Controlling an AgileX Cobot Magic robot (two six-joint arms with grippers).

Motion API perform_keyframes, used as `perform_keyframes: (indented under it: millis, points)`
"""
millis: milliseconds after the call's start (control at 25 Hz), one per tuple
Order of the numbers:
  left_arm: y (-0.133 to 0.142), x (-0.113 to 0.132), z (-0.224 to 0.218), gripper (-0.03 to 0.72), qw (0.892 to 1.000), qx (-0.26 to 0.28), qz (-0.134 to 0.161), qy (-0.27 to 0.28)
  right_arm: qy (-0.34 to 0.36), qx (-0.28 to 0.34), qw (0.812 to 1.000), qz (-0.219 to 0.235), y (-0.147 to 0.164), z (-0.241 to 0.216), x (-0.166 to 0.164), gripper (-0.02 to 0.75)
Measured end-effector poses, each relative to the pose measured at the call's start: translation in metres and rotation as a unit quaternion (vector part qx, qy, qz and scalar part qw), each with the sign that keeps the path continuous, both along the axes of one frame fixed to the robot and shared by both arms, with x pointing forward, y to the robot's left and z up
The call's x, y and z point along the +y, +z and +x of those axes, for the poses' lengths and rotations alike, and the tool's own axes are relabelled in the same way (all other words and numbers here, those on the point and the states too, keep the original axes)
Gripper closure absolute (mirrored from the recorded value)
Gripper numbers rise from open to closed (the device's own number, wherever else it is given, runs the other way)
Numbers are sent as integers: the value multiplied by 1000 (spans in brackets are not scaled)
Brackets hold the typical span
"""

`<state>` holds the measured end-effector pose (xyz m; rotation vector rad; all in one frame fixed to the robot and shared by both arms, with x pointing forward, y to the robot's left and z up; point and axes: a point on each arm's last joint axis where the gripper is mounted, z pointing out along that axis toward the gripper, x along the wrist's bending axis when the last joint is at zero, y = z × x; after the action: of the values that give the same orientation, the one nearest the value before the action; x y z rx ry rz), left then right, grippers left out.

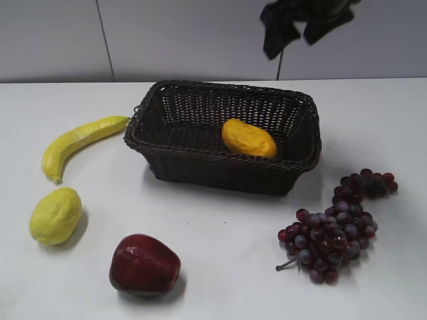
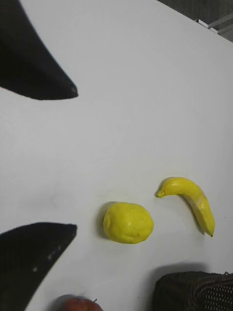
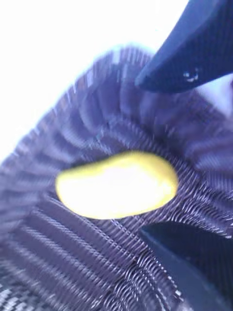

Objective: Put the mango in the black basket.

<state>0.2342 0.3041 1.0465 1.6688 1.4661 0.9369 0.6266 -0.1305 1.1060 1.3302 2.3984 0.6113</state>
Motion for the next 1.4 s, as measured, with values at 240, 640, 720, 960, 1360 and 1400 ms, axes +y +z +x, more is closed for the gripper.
perform_keyframes:
  millis: [240, 640, 720, 960, 1360, 1400]
  points:
    - [0, 0, 0, 99, 1000, 0, 0, 0, -49, -74, 996, -7, 96, -69, -41, 131]
    - [0, 0, 0, 99, 1000, 0, 0, 0, -96, -83, 991, 31, 106, -189, -94, 145]
    - [0, 0, 0, 99, 1000, 0, 0, 0, -97, -68, 993, 25, 88, -215, -105, 145]
    - [0, 0, 0, 99, 1000, 0, 0, 0, -94, -46, 994, 12, 16, -281, -133, 145]
    - [0, 0, 0, 99, 1000, 0, 0, 0, -89, -121, 987, 51, -56, -348, -162, 146]
    - [0, 0, 0, 99, 1000, 0, 0, 0, -88, -137, 985, 58, -54, -351, -163, 146]
